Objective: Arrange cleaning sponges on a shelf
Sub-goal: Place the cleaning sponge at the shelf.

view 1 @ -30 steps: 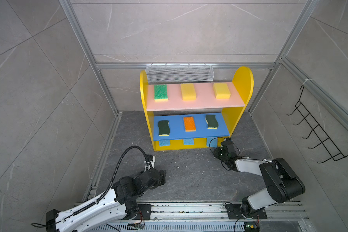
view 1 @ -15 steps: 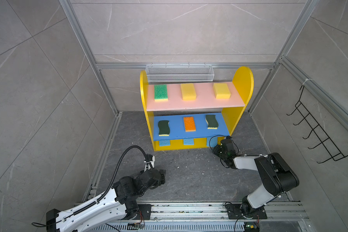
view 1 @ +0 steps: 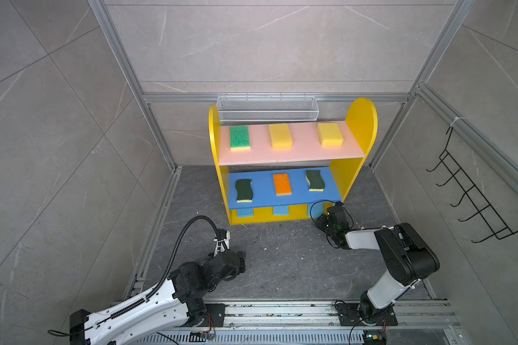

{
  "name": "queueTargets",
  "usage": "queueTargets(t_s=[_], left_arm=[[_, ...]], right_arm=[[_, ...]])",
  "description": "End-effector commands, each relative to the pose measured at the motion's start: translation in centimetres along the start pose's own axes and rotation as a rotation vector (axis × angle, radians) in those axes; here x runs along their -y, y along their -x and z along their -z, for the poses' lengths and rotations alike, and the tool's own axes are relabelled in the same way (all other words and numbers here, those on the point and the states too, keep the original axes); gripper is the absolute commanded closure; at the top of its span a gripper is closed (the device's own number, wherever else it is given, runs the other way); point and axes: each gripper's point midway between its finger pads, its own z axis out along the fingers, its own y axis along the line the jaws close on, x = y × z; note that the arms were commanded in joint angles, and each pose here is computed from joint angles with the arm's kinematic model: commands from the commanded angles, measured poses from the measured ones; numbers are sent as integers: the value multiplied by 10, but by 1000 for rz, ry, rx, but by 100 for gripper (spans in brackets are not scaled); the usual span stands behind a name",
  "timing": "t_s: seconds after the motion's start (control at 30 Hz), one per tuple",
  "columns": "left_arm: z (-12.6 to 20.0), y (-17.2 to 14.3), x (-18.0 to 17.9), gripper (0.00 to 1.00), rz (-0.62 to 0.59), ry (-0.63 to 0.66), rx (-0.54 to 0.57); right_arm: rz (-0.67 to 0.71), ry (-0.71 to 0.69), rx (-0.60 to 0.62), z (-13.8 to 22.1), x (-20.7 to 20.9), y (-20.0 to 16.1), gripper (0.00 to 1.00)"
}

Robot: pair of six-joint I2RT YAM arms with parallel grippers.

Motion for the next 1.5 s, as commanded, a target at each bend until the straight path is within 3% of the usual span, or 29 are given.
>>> queueTargets(t_s=[0.0,1.07,1.47], left_arm=[[-1,10,2,19,-17,7,46],[-10,11,7,21,-24,10,64],[-12,9,7,21,-11,0,67]], right_arm=[[-36,-2,123,8,-2,36,79],[6,61,224,18,-10,43,86],[38,54,218,24,-18,20,88]])
